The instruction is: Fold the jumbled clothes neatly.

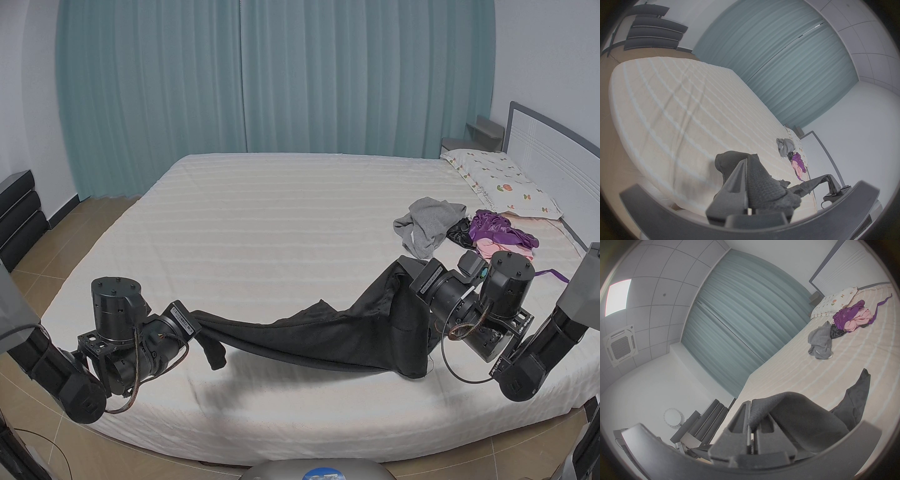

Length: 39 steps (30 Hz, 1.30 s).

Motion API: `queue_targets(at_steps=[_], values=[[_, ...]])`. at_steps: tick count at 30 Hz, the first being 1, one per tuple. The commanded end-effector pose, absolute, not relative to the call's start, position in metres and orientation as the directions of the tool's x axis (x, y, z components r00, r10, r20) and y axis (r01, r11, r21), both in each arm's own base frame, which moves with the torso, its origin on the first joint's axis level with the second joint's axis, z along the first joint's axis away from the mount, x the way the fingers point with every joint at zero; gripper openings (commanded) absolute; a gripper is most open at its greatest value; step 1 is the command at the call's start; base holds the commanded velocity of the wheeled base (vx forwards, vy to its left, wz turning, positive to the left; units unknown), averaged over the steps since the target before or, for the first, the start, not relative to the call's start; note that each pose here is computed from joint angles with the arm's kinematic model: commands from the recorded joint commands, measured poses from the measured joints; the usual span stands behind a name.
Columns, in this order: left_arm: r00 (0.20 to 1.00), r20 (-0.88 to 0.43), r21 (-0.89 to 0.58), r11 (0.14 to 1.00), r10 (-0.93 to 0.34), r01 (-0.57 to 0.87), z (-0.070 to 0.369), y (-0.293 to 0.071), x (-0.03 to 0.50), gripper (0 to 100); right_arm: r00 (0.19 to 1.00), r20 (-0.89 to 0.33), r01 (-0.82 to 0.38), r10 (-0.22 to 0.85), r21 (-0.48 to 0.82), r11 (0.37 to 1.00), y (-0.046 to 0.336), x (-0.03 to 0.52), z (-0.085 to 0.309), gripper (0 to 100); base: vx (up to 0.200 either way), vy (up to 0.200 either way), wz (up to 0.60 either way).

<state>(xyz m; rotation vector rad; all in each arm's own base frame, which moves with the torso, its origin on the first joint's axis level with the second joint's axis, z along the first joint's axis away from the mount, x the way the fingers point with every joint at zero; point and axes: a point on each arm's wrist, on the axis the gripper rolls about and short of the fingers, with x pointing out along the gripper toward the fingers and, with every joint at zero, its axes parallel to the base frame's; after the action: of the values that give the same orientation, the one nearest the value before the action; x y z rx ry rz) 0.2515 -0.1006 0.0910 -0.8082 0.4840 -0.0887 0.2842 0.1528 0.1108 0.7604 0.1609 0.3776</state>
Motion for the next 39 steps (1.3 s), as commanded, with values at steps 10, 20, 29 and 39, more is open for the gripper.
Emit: queue_targets(at_steps=[10, 20, 29, 39], values=[[0.892, -0.365, -0.715, 0.695, -0.268, -0.083, 0.101, -0.094, 0.220, 0, 0.918, -0.017, -0.272, 0.395, 0.698, 0.662, 0.135, 0.247, 0.123, 0, -0.160, 0.000, 0.00], [0.926, -0.249, -0.704, 0.709, -0.284, 0.028, 0.149, -0.094, 0.187, 0, 0.910, 0.213, -0.403, 0.356, 0.658, 0.636, 0.097, 0.181, 0.190, 0, -0.140, 0.000, 0.00], [0.956, -0.129, -0.727, 0.681, -0.264, 0.090, 0.220, -0.088, 0.189, 0, 0.869, 0.391, -0.488, 0.303, 0.575, 0.657, 0.073, 0.143, 0.271, 0, 0.000, 0.000, 0.00], [0.972, -0.110, -0.731, 0.680, -0.206, 0.062, 0.260, -0.096, 0.240, 0, 0.901, 0.378, -0.408, 0.214, 0.566, 0.717, 0.074, 0.195, 0.336, 0, 0.000, 0.000, 0.00]])
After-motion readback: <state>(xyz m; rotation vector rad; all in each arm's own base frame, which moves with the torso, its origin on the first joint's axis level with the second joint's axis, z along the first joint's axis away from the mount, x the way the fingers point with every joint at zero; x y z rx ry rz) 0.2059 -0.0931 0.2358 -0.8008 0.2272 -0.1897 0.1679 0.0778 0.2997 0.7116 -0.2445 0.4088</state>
